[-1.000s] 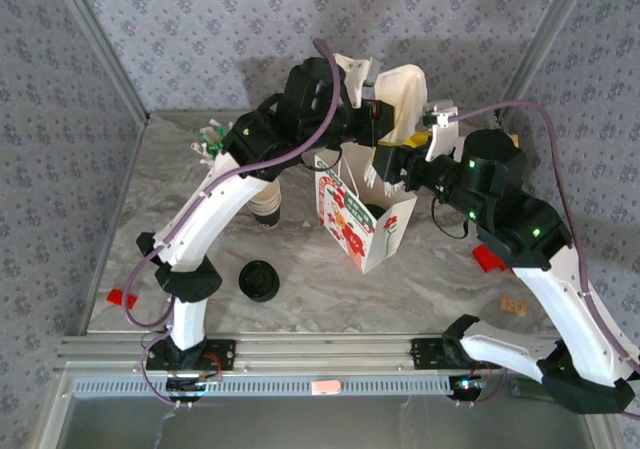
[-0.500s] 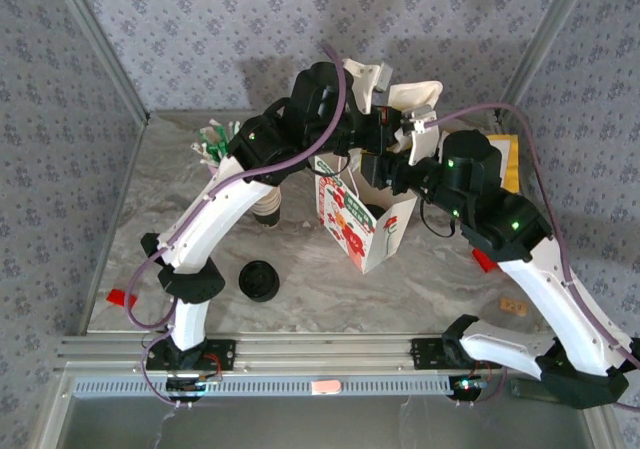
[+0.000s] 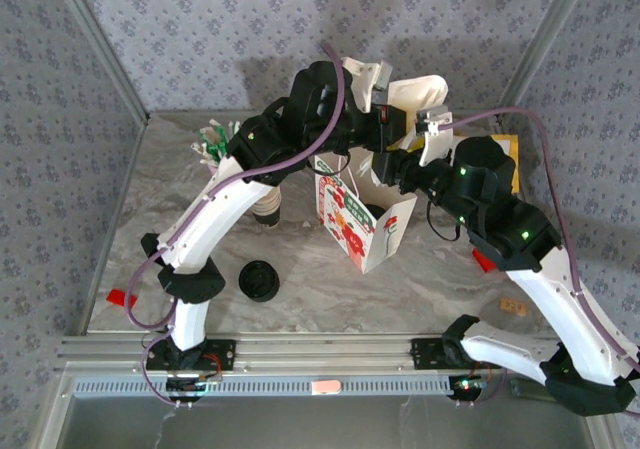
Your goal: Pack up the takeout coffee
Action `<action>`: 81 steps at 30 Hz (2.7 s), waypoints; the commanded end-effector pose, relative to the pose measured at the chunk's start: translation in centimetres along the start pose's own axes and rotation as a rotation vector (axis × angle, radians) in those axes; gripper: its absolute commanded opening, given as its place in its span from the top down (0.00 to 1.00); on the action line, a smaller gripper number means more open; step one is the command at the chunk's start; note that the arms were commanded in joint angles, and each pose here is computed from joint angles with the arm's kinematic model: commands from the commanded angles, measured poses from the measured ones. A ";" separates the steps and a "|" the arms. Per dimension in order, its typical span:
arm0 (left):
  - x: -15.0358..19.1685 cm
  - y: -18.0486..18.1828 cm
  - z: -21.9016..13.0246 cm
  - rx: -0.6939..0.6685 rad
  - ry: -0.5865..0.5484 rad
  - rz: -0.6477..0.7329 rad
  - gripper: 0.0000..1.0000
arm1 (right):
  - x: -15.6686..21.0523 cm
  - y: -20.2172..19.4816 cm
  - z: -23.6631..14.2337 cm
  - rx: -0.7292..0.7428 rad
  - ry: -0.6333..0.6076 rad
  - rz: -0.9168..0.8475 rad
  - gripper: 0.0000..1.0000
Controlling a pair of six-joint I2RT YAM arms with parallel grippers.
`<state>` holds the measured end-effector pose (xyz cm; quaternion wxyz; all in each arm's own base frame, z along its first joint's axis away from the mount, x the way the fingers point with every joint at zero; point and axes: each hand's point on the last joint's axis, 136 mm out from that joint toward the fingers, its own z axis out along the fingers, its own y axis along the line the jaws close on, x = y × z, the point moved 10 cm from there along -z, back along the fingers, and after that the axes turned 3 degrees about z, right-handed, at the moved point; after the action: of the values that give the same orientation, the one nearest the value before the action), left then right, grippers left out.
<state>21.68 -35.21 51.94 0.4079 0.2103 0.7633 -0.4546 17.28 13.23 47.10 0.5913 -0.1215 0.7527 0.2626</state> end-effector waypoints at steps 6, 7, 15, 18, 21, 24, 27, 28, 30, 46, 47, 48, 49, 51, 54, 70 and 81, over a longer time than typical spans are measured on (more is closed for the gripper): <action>-0.6 -0.6 -0.7 0.030 -0.026 -0.001 0.92 | -0.9 -0.4 -0.1 0.078 -0.062 0.043 0.47; -0.6 -0.6 -0.6 0.029 -0.024 -0.001 0.92 | -0.9 -0.5 -0.1 0.084 -0.063 0.043 0.49; -0.5 -0.7 -0.7 0.032 -0.021 -0.001 0.92 | -1.1 -0.6 -0.1 0.110 -0.060 0.038 0.66; -0.5 -0.7 -0.7 0.035 -0.022 0.000 0.91 | -1.1 -0.6 -0.1 0.117 -0.059 0.036 0.74; -0.5 -0.8 -0.8 0.035 -0.023 0.003 0.87 | -1.1 -0.7 -0.1 0.120 -0.057 0.036 0.83; -0.6 -0.8 -0.9 0.036 -0.030 0.007 0.80 | -1.0 -0.7 0.0 0.124 -0.050 0.033 0.88; -0.9 -1.0 -1.3 0.033 -0.045 0.019 0.66 | -0.9 -0.7 -0.2 0.128 -0.041 0.033 0.90; -1.0 -1.0 -1.5 0.027 -0.052 0.024 0.59 | -0.8 -0.8 -0.3 0.127 -0.034 0.034 0.90; -1.3 -1.0 -2.0 0.016 -0.070 0.038 0.52 | -0.5 -0.8 -0.5 0.116 -0.009 0.037 0.91; -3.0 2.0 -11.6 -0.158 -0.206 0.210 0.24 | -1.9 -1.1 -2.3 -0.125 0.182 0.097 0.95; -2.8 2.9 -12.4 -0.172 -0.211 0.193 0.24 | -1.9 -1.1 -1.9 -0.155 0.209 0.106 0.95; -2.6 3.8 -12.9 -0.185 -0.214 0.171 0.24 | -2.0 -1.2 -1.5 -0.169 0.229 0.109 0.95; -2.3 4.8 -13.4 -0.200 -0.222 0.142 0.24 | -2.0 -1.2 -1.1 -0.187 0.255 0.110 0.96; -2.0 6.6 -14.6 -0.218 -0.256 0.080 0.24 | -2.0 -1.2 0.1 -0.216 0.291 0.103 0.96; -0.6 8.9 -15.0 -0.249 -0.251 0.009 0.24 | -2.1 -1.4 1.8 -0.227 0.305 0.068 0.96; 0.7 11.2 -15.2 -0.259 -0.234 -0.036 0.24 | -1.3 -3.7 6.2 -0.147 0.329 0.005 0.95; 0.7 11.4 -14.9 -0.246 -0.239 -0.060 0.24 | 1.9 -4.6 9.7 -0.051 0.347 -0.052 0.92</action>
<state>23.24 -17.01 47.98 0.4887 0.0797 0.7867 -0.3687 26.51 14.51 42.57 0.4306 -0.1932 0.8414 0.2634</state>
